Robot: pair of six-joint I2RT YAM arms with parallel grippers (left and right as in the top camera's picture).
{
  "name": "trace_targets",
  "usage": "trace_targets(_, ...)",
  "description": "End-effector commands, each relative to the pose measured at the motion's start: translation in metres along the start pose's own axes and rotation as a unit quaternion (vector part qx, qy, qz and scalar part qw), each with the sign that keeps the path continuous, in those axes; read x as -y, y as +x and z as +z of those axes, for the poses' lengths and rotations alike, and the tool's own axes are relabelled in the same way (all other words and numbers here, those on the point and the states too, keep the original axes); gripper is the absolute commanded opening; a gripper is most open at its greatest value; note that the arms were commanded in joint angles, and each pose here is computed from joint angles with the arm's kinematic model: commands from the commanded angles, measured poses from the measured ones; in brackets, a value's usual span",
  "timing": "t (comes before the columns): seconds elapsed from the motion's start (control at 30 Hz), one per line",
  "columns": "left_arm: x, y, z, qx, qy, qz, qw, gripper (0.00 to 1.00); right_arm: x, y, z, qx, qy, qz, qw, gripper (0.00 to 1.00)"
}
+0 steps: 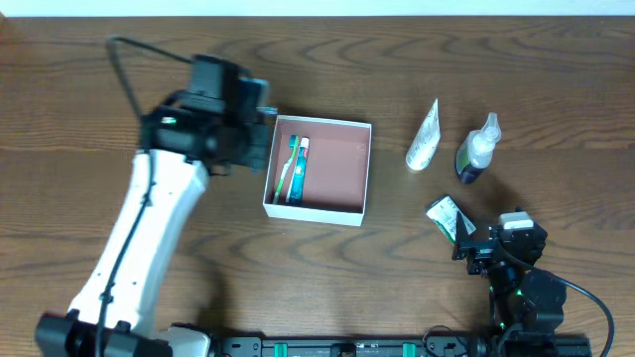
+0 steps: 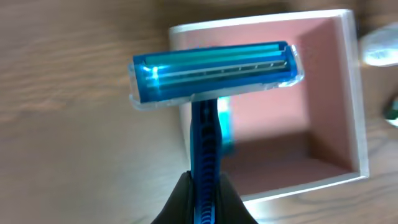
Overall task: Pack container
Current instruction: 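Lower the razor into the box and open the left gripper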
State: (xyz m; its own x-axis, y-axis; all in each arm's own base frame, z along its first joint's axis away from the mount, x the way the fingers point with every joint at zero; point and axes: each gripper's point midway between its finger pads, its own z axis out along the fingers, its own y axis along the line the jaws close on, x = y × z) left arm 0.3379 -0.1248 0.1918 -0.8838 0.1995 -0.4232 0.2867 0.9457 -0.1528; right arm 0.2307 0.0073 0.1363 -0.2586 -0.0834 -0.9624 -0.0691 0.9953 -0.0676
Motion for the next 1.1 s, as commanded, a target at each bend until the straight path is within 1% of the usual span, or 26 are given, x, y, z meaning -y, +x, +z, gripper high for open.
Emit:
trace_targets(0.0,0.028,0.012,0.031,-0.032,0.020,-0.006,0.999,0.06,0.000,0.000,0.000,0.002,0.000,0.003,1.000,0.99)
trace_targets(0.17,0.049,0.015,0.074,-0.047,0.028,-0.005,0.999,0.06,0.000,0.000,0.000,0.002,0.000,0.003,1.000,0.99)
trace_targets(0.27,0.046,0.023,0.099,-0.071,0.006,-0.002,0.997,0.06,0.000,0.000,0.000,0.002,0.000,0.003,1.000,0.99)
trace_targets(0.37,0.038,0.035,0.124,-0.106,-0.012,-0.015,0.994,0.06,0.000,0.000,0.000,0.002,0.000,0.003,1.000,0.99)
trace_targets(0.47,0.031,0.045,0.141,-0.129,-0.028,-0.020,0.991,0.06,0.000,0.000,0.000,0.002,0.000,0.003,1.000,0.99)
trace_targets(0.53,0.027,0.048,0.145,-0.135,-0.040,-0.026,0.990,0.06,0.000,0.000,0.000,0.002,0.000,0.003,1.000,0.99)
trace_targets(0.7,0.026,0.048,0.145,-0.135,-0.042,-0.029,0.990,0.06,0.000,0.000,0.000,0.002,0.000,0.003,1.000,0.99)
trace_targets(0.8,0.026,0.049,0.145,-0.136,-0.042,-0.028,0.989,0.11,0.000,0.000,0.000,0.002,0.000,0.003,1.000,0.99)
trace_targets(0.87,0.025,0.051,0.144,-0.142,-0.043,-0.029,0.989,0.11,0.000,0.000,0.000,0.002,0.000,0.003,1.000,0.99)
trace_targets(0.97,0.025,0.052,0.138,-0.149,-0.045,-0.030,0.987,0.11,0.000,0.000,0.000,0.002,0.000,0.003,1.000,0.99)
trace_targets(1.07,0.027,0.040,0.120,-0.137,-0.043,-0.031,0.989,0.12,0.000,0.000,0.000,0.002,0.000,0.003,1.000,0.99)
